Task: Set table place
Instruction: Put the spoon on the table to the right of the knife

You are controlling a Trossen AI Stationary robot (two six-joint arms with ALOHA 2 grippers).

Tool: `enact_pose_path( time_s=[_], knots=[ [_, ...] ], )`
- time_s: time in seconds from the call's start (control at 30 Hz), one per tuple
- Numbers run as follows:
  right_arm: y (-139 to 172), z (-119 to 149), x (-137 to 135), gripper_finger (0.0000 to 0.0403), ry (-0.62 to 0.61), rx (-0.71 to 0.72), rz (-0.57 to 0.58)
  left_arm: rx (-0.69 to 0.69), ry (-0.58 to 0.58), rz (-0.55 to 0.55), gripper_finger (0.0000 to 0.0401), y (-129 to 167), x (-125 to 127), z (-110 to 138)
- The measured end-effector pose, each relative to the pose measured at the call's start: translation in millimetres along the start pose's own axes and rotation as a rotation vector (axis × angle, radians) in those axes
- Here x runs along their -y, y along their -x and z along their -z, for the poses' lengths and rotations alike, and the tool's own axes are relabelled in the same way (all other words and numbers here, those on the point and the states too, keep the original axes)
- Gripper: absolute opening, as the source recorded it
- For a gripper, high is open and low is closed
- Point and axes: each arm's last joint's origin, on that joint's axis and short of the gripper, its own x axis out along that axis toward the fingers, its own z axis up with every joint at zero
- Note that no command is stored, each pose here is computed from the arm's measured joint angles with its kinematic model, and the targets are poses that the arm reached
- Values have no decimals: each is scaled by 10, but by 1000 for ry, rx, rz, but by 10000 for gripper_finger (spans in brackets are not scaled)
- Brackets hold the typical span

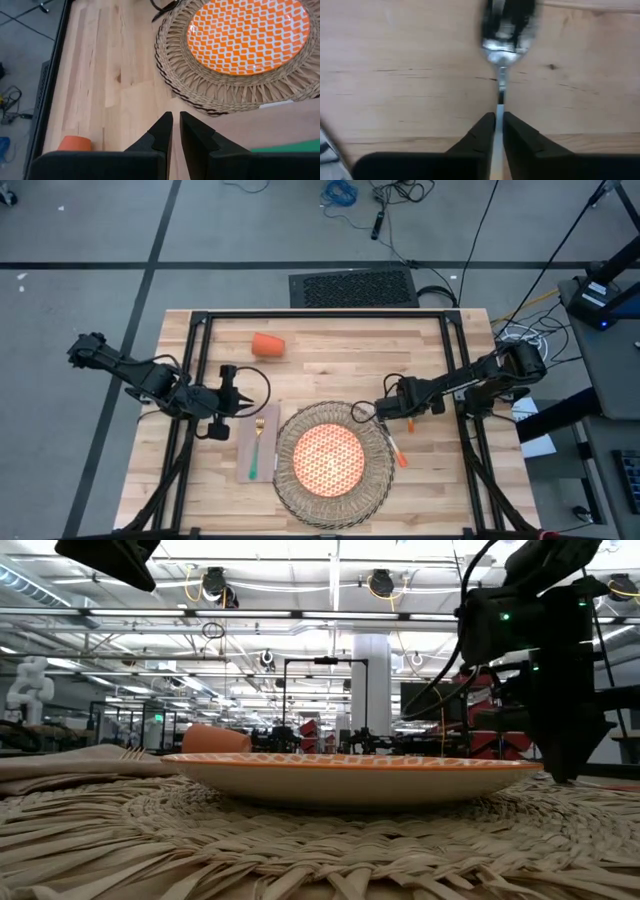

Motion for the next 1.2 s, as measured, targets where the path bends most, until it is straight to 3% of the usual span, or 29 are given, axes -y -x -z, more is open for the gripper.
enact_pose_path(
  time_s=[0.13, 0.4, 0.6, 0.77, 1.2],
  knots=[
    [13, 150, 17, 5, -30, 47, -18, 0, -13, 0, 22, 0, 0, 0],
    [66, 595, 132, 18, -130, 98, -84, -2, -14, 0, 22, 0, 0, 2],
    [105, 780, 177, 9, -104, 76, -117, -2, -18, 2, 22, 0, 1, 2],
    [174, 839, 127, 7, -99, 13, -88, -2, -21, 2, 22, 0, 1, 2],
    [256, 1116, -105, 6, -57, 10, 25, -5, -22, 8, 22, 0, 2, 5]
  ],
)
